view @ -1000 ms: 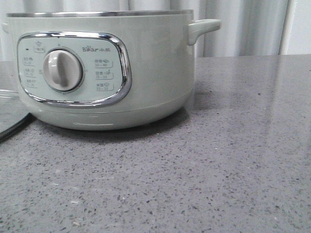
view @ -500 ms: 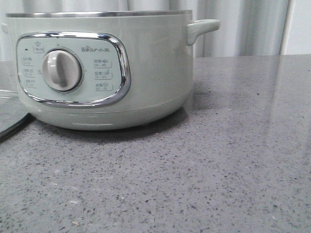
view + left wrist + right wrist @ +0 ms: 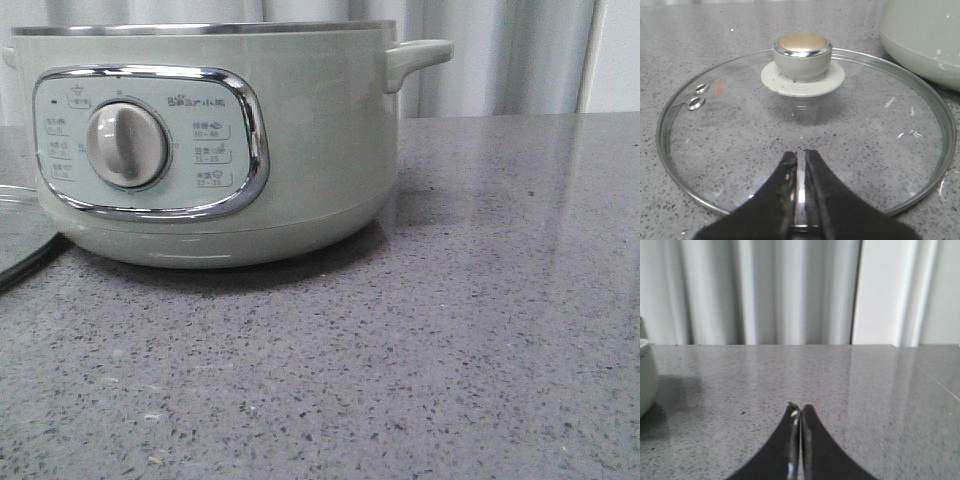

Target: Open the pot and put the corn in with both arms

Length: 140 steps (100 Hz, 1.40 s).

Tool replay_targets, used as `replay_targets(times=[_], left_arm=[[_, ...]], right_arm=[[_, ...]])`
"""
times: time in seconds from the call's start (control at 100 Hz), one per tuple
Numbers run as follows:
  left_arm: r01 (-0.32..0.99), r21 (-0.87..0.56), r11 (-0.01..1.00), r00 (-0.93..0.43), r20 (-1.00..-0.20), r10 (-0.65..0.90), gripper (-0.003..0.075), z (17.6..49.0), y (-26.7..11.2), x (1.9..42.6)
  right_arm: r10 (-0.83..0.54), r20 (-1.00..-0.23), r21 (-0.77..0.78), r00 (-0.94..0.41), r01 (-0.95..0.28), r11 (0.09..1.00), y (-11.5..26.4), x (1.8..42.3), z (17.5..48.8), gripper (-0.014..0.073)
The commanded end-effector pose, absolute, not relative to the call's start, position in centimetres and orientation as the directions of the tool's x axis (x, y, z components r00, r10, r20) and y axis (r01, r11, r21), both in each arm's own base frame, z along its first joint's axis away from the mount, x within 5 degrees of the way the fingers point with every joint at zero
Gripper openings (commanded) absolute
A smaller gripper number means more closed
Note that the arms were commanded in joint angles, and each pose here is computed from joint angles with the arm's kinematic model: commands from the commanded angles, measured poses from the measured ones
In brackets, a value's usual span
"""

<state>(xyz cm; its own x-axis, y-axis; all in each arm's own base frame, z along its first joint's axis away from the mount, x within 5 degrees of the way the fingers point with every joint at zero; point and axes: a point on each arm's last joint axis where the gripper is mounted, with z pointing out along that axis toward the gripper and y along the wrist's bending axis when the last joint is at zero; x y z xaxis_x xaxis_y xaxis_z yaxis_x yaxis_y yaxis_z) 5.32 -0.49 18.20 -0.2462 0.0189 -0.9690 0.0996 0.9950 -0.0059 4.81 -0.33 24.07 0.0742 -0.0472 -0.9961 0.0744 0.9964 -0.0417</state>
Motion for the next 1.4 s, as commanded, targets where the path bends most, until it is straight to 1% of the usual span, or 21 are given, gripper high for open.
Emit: replay_targets(times=[0.0,0.1,0.2,0.24,0.37,0.49,0.73,0.79,1.39], left_arm=[[0.102,-0.012,0.995,-0.19,-0.982,0.007,-0.002,18.4,-0.5,5.2],[0.102,-0.012,0.995,-0.19,-0.982,0.007,-0.002,18.4,-0.5,5.2],[0.102,-0.012,0.995,-0.19,-0.982,0.007,-0.002,18.4,-0.5,5.2],[0.102,-0.012,0.995,-0.19,-0.982,0.007,-0.002,18.4,-0.5,5.2],[0.102,-0.012,0.995,-0.19,-0.982,0.007,-0.002,18.4,-0.5,5.2],[0.102,-0.012,0.995,-0.19,-0.982,0.007,-0.002,18.4,-0.5,5.2],[0.102,-0.012,0.995,-0.19,-0.982,0.007,-0.002,18.4,-0.5,5.2],[0.102,-0.012,0.995,-0.19,-0.982,0.007,-0.002,18.4,-0.5,5.2],[0.102,-0.012,0.995,-0.19,-0.982,0.007,-0.002,18.4,-0.5,5.2]], right_arm=[[-0.011,-0.983,0.009,0.182,0.109,0.994,-0.5,4.8,24.6,-0.0074],[0.032,-0.983,0.054,0.179,0.121,0.991,-0.7,5.1,22.7,-0.0074],[0.056,-0.99,0.072,0.128,0.122,0.99,-0.7,5.4,20.8,-0.0074],[0.067,-0.993,0.079,0.101,0.121,0.989,-0.7,5.5,20.5,-0.0074],[-0.009,-0.999,-0.002,0.053,0.129,0.992,-0.7,5.5,20.1,-0.0074],[-0.027,-1.0,-0.028,-0.01,0.132,0.991,-0.7,5.5,19.6,-0.0074],[-0.025,-0.976,-0.054,-0.215,0.13,0.99,-0.8,5.3,17.7,-0.0074],[-0.043,-0.975,-0.072,-0.218,0.126,0.989,-0.8,5.3,17.7,-0.0074],[-0.044,-0.975,-0.072,-0.216,0.126,0.989,-0.8,5.3,17.7,-0.0074]])
